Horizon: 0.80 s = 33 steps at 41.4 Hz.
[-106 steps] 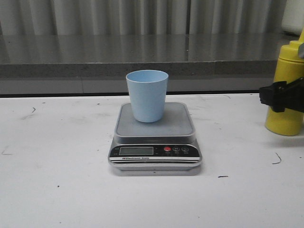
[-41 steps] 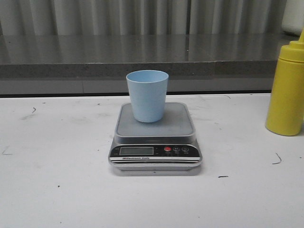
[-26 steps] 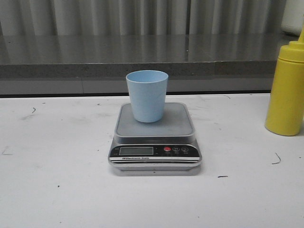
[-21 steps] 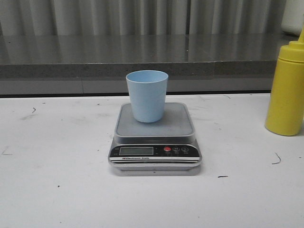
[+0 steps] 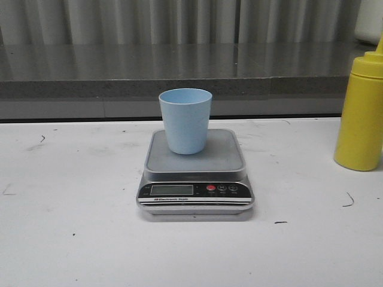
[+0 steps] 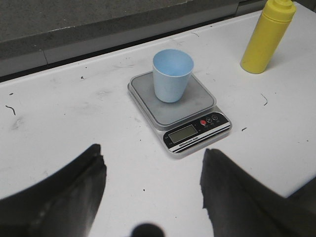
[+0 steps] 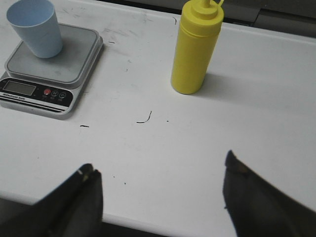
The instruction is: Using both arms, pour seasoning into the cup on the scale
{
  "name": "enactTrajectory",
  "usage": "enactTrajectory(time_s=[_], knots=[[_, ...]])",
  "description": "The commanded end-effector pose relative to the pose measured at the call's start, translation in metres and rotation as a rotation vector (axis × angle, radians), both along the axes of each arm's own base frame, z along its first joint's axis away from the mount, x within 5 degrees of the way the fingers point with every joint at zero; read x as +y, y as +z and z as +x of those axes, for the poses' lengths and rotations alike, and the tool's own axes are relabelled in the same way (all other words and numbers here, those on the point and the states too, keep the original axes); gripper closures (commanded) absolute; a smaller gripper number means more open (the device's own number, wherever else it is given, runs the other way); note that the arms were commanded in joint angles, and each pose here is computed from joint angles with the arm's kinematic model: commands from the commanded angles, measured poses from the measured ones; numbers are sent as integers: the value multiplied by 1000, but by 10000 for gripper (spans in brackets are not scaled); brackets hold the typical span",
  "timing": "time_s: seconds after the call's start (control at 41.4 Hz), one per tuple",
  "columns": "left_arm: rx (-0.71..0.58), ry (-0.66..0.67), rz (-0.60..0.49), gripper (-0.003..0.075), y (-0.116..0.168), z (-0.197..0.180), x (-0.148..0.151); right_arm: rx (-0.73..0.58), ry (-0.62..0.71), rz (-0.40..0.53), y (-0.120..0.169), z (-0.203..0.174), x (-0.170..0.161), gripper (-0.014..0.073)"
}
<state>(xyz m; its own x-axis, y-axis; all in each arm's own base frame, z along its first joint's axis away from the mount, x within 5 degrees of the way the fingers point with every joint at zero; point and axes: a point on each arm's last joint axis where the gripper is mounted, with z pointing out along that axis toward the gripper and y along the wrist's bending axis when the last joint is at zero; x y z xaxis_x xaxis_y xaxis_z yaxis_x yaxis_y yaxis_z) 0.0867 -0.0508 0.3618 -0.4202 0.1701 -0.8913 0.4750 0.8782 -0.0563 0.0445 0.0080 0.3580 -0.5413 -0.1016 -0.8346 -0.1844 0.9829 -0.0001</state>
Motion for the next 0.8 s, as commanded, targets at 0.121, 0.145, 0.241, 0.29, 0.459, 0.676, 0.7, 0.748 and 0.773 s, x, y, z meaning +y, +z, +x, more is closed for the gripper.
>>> enactTrajectory(time_s=[0.121,0.145,0.241,0.29,0.459,0.676,0.7,0.748,0.773], knots=[[-82,-11,-53,547,14,1,-2,-95,-3,16,14,3,0,478],[-82,-11,-53,571,14,1,-2,-95,-3,16,14,3,0,513],[-82,-11,-53,677,14,1,-2,-97,-3,16,14,3,0,647],[-82,-11,-53,721,14,1,-2,-98,-3,16,14,3,0,695],[-82,-11,-53,740,14,1,-2,-92,-3,15,14,3,0,713],[-82,-11,-53,740,14,1,-2,-88,-3,14,14,3,0,713],[-82,-11,-53,740,14,1,-2,-88,-3,14,14,3,0,713],[-82,-11,-53,740,14,1,-2,-88,-3,14,14,3,0,713],[-82,-11,-53,740,14,1,-2,-88,-3,14,14,3,0,713]])
